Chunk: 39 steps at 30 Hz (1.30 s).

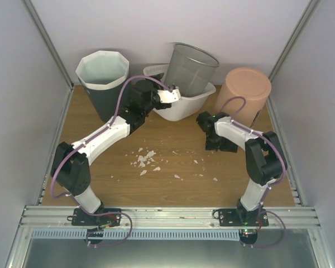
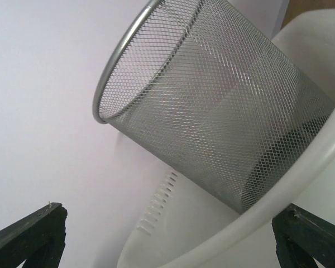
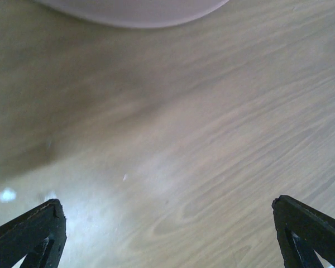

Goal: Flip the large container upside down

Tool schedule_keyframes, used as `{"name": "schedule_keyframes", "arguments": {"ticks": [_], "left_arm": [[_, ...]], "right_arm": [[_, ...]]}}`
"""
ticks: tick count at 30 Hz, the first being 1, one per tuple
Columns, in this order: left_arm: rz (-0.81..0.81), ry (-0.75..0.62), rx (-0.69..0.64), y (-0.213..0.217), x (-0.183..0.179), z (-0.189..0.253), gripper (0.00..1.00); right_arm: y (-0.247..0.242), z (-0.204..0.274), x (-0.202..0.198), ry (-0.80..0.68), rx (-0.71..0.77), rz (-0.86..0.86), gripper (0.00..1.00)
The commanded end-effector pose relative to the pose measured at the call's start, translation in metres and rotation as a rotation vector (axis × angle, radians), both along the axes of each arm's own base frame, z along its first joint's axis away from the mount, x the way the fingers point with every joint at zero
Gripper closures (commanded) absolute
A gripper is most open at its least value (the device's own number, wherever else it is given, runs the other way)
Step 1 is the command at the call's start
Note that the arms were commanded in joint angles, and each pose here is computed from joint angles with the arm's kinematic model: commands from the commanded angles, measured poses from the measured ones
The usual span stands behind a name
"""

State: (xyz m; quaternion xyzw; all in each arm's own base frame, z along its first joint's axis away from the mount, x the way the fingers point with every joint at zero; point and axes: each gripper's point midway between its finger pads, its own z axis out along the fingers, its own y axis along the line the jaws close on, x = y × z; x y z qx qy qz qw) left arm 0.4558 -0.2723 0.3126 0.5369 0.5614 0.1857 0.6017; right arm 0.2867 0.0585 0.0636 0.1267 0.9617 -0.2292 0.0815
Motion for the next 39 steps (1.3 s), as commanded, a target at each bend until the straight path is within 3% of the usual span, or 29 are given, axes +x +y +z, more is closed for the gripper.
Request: {"name": "schedule_keyframes", "arguments": {"ticks": [1,11,17,28,33,39], "left_arm": [[-0.06,-0.012,-0.016,-0.011,-0.005,0.018,0.01],[-0.049,0.117,0.041,0.008,-0.033,-0.063,0.01],[-0.04,0.172,0.04,0.015,-0.044,-0.089,0.01],[-0.153,0.346,-0.021,0.012,-0.101,-0.084,0.01],[-0.172,0.311,-0.036,0.015,-0.114,-0.062,0.01],[-0.155,0.249,-0.011,0.013,-0.1,-0.041,0.01]], "right_arm": [[-0.024,0.017,0.034,-0.121,0.002,-0.052,0.0],[-0.062,0.017,0.069,-0.164,-0.035,-0.071,0.0],[-0.1,0.017,0.092,-0.188,-0.085,-0.085,0.0],[-0.147,0.019,0.163,-0.207,-0.225,0.045,0.0],[-0.162,0.029,0.188,-0.249,-0.236,0.049,0.0],[-0.153,0.03,0.224,-0.284,-0.209,0.152,0.0]]}}
